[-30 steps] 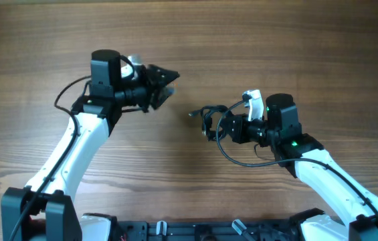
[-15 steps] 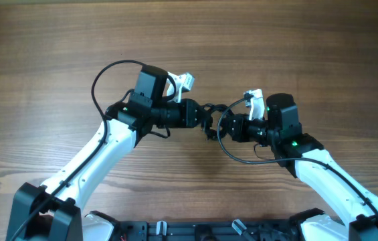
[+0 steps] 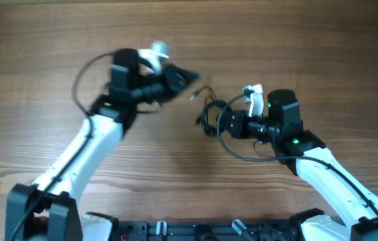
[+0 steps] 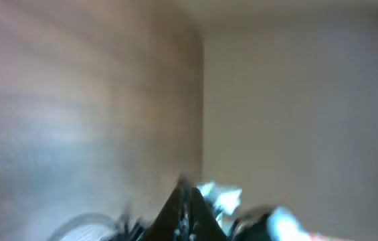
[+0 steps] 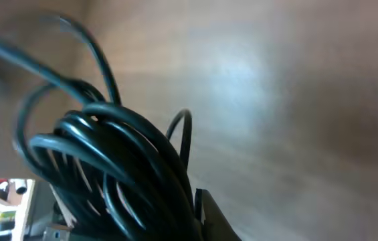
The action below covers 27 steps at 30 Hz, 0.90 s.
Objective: Untangle cables
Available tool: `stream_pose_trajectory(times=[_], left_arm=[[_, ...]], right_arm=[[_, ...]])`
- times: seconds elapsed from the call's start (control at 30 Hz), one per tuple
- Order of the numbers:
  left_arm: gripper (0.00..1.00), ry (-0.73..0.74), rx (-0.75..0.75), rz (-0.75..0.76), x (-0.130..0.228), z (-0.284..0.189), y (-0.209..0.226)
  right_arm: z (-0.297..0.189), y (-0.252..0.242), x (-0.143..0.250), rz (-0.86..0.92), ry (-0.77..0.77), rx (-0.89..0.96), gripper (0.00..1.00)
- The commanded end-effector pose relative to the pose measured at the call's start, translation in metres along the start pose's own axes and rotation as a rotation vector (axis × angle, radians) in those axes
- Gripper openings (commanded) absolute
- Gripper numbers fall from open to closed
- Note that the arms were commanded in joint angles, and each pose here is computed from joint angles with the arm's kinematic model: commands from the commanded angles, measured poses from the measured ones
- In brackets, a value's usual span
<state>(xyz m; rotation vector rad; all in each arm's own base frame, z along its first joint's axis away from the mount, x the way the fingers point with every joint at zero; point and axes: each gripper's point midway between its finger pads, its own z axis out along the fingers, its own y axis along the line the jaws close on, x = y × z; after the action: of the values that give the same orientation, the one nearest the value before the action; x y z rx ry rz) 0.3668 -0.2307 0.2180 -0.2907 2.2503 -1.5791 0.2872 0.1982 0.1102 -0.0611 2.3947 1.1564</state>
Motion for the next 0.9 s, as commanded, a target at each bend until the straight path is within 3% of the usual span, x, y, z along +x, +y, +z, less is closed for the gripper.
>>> stream_pose_trajectory(times=[0.0,0.1,0.13,0.17,0.2,0.27,0.3,0.37,0.5,0.57,0.63,0.73,0.8,0.87], left_arm=[[0.04,-0.139,-0.022,-0.218,-0.049,-0.043,0.016],[0.05,-0.199,-0.12,-0.335,-0.059,-0.062,0.05],[0.2,-0.208,-0.156,-0.348,-0.059,-0.068,0.061],[0.45,-0.2,-0.177,-0.324,-0.057,-0.07,0.066],[0.62,-0.182,-0.193,-0.299,-0.052,-0.07,0.069],[0.74,-0.112,-0.201,-0.213,-0.037,-0.062,0.068],[0.74,-0.073,-0.198,-0.147,-0.029,-0.057,0.065],[0.72,0.039,-0.145,0.028,-0.005,-0.043,0.051],[0.72,0.22,-0.012,0.275,0.039,-0.025,0.024],[0.68,0.252,-0.008,0.306,0.05,-0.02,0.023],[0.54,0.272,-0.01,0.314,0.057,-0.018,0.023],[0.52,0.28,-0.018,0.299,0.059,-0.019,0.026],[0.3,0.275,-0.042,0.289,0.058,-0.019,0.03],[0.26,0.268,-0.08,0.273,0.058,-0.02,0.037]], right_arm=[[0.003,-0.009,0.016,0.026,0.042,0.012,0.06],[0.003,-0.009,0.016,0.026,0.042,0.012,0.06],[0.003,-0.009,0.016,0.026,0.042,0.012,0.06],[0.003,-0.009,0.016,0.026,0.042,0.012,0.07],[0.003,-0.009,0.016,0.026,0.042,0.012,0.1],[0.003,-0.009,0.016,0.025,0.041,0.011,0.19],[0.003,-0.009,0.016,0.024,0.041,0.01,0.19],[0.003,-0.007,0.016,0.02,0.046,-0.001,0.06],[0.003,0.007,0.01,-0.063,0.029,-0.069,0.04],[0.002,0.02,0.004,-0.099,0.014,-0.13,0.04],[0.0,0.033,-0.002,-0.117,-0.004,-0.193,0.04],[-0.001,0.039,-0.01,-0.123,-0.034,-0.211,0.04],[-0.002,0.04,-0.011,-0.132,-0.041,-0.214,0.04],[-0.002,0.039,-0.013,-0.137,-0.05,-0.209,0.04]])
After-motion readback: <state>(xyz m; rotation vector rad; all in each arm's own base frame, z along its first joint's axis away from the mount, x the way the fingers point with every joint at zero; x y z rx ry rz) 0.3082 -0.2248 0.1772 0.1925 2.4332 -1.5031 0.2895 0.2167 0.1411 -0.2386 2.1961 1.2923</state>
